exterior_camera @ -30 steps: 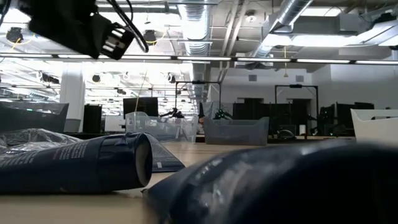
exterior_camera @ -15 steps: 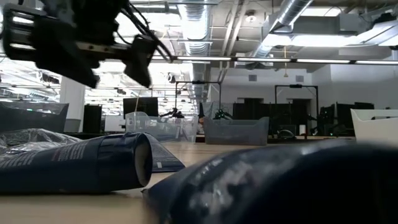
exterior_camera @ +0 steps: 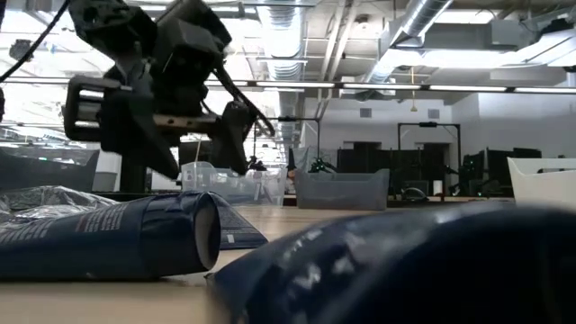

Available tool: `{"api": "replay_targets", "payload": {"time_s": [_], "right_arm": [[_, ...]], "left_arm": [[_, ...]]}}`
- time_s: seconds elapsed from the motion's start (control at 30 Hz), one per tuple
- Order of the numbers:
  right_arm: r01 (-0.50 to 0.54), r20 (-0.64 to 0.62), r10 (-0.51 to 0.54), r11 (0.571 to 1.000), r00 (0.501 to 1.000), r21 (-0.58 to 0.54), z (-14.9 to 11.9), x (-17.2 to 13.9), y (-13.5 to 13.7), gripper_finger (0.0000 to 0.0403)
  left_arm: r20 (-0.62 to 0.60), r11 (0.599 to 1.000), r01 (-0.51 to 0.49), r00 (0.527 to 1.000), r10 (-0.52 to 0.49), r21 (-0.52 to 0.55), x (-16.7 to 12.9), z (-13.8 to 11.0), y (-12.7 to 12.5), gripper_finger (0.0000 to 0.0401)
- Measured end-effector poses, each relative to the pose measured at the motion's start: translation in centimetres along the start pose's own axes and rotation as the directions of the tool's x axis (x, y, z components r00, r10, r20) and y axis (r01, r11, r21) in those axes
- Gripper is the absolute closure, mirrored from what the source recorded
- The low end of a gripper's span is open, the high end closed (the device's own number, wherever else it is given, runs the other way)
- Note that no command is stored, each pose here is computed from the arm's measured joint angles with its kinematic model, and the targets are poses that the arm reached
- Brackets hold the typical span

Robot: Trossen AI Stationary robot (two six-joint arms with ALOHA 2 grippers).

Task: Pick & Place Travel size toiletries
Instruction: Put the blue shave cream into the top black bin

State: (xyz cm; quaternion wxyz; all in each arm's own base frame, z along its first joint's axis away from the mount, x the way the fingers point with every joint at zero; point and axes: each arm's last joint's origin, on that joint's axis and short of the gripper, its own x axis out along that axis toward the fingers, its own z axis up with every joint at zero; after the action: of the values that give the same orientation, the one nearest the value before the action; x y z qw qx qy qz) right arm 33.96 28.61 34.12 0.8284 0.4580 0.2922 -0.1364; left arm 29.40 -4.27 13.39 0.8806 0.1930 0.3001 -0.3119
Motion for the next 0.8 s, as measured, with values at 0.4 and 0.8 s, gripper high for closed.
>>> {"api": "replay_targets", "payload": {"time_s": [0.4, 0.8], "right_arm": [[0.013, 0.010, -0.013, 1.000, 1.000, 0.005, 0.6, 0.3, -0.1, 0.0392], [0.016, 0.016, -0.017, 1.000, 1.000, 0.009, 0.9, 0.5, -0.2, 0.0392]], "left_arm": [[-0.012, 0.998, 0.064, 0.998, -0.064, 0.012, 2.1, -1.7, -0.1, 0.0081], [0.002, 0.997, 0.080, 0.997, -0.080, 0.010, 2.2, -2.4, 0.5, 0.0161]]}}
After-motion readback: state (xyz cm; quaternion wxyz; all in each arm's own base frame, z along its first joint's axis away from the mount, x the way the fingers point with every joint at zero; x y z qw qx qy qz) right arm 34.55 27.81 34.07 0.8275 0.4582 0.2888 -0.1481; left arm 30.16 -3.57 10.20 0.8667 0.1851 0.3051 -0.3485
